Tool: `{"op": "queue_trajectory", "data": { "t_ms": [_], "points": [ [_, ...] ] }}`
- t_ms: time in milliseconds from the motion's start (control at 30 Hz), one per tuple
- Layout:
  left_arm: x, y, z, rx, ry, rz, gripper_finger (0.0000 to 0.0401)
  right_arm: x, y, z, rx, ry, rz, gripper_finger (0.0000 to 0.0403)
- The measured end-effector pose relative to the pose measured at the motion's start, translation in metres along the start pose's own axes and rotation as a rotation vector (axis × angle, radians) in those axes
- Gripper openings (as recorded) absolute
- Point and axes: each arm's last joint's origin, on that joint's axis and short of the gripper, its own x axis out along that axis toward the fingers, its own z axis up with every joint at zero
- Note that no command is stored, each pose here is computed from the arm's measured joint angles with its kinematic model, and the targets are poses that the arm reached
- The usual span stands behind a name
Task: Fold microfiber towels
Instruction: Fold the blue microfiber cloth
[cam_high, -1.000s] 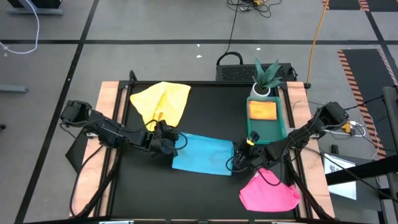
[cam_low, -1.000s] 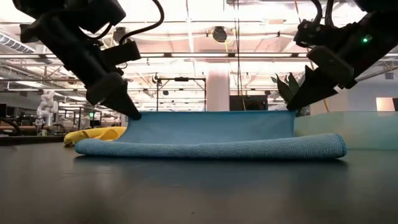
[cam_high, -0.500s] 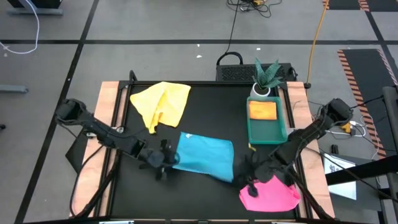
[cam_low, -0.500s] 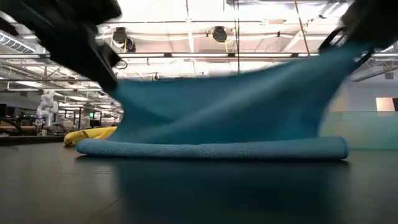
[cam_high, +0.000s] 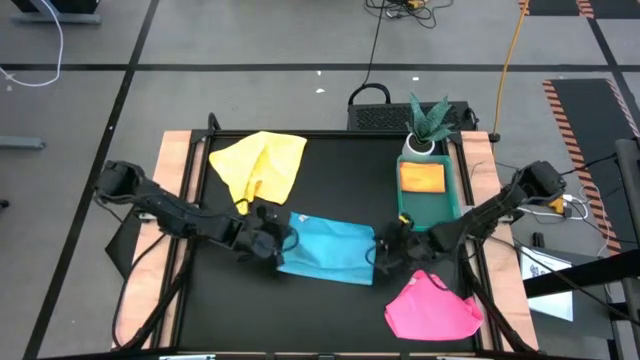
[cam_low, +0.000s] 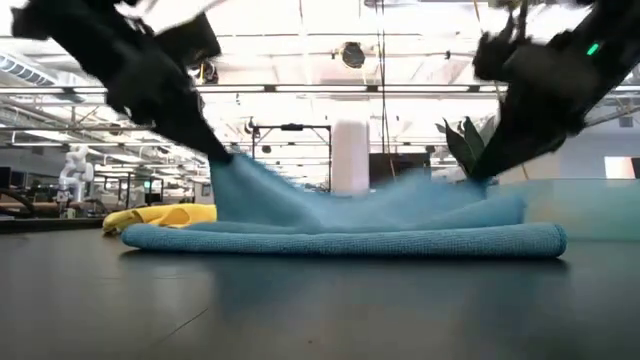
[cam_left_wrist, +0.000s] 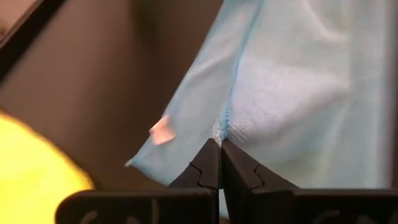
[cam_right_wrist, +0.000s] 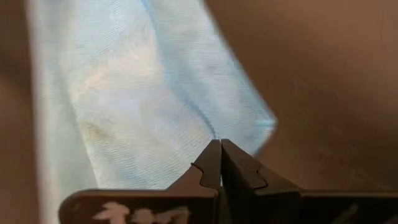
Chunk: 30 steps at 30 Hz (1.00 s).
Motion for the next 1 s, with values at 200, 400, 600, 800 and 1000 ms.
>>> {"op": "queue_trajectory", "data": {
  "t_ms": [200, 400, 600, 800, 1000],
  "points": [
    [0.027, 0.019, -0.004, -0.041, 0.055, 0.105, 0.0016, 0.031, -0.033, -0.008, 0.059, 0.006, -0.122, 0.0000],
    [0.035, 0.030, -0.002, -0.075, 0.054, 0.148, 0.0010, 0.034, -0.046, -0.006, 0.041, -0.103, -0.217, 0.0000],
    [0.036, 0.033, -0.002, -0.083, 0.045, 0.175, 0.0013, 0.029, -0.044, -0.001, 0.020, -0.110, -0.177, 0.0000],
    [0.035, 0.032, -0.002, -0.101, 0.031, 0.217, 0.0008, 0.020, -0.043, 0.004, 0.009, -0.142, -0.147, 0.0000],
    [0.037, 0.037, -0.010, -0.100, 0.051, 0.239, 0.0006, 0.012, -0.043, 0.010, -0.001, -0.170, -0.125, 0.0000]
  ]
}}
